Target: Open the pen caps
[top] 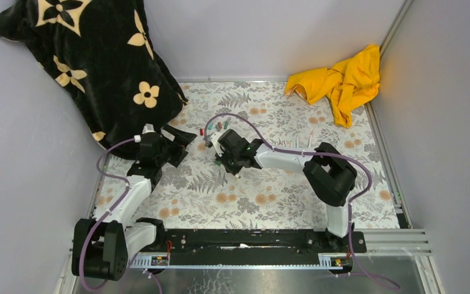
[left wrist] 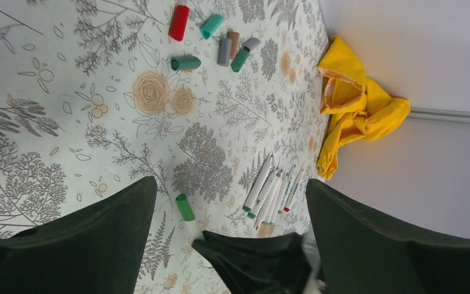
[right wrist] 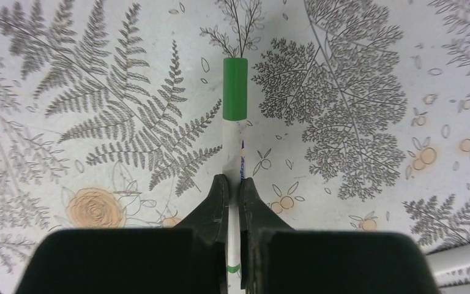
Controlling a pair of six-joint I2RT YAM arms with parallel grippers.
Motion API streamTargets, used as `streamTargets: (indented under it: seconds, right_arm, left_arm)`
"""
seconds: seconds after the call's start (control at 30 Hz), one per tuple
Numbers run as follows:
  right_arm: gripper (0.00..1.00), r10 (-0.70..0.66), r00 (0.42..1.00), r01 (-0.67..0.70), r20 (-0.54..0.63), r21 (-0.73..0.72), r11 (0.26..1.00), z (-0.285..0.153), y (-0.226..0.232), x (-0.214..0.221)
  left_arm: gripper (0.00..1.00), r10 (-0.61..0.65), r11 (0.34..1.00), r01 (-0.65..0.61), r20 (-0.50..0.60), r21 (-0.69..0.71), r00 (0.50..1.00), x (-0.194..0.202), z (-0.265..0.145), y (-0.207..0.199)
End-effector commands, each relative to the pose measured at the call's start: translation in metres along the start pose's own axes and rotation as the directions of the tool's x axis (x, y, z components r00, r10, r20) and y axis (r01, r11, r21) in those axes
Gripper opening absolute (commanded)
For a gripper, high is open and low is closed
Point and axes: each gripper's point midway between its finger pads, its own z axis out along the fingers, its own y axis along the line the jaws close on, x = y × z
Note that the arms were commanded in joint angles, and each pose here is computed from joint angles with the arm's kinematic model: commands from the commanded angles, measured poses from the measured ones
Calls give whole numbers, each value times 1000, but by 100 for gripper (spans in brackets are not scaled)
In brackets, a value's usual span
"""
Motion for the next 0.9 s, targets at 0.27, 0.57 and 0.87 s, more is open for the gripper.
streamTargets:
  seconds: [0.27, 0.57, 0.87]
  right_arm:
    - [0, 18, 981, -20, 192, 8, 1000, -55, 1, -67]
    - [0, 31, 966, -35, 258, 14, 999, -75, -8, -87]
    - [0, 45, 957, -51, 288, 15, 999, -92, -17, -88]
  left_arm:
    - [98, 53, 996, -42, -131, 82, 990, 52, 24, -23]
    - [94, 79, 993, -62, -178, 99, 981, 77, 34, -33]
    - [79, 77, 993, -60, -168, 106, 983, 84, 44, -42]
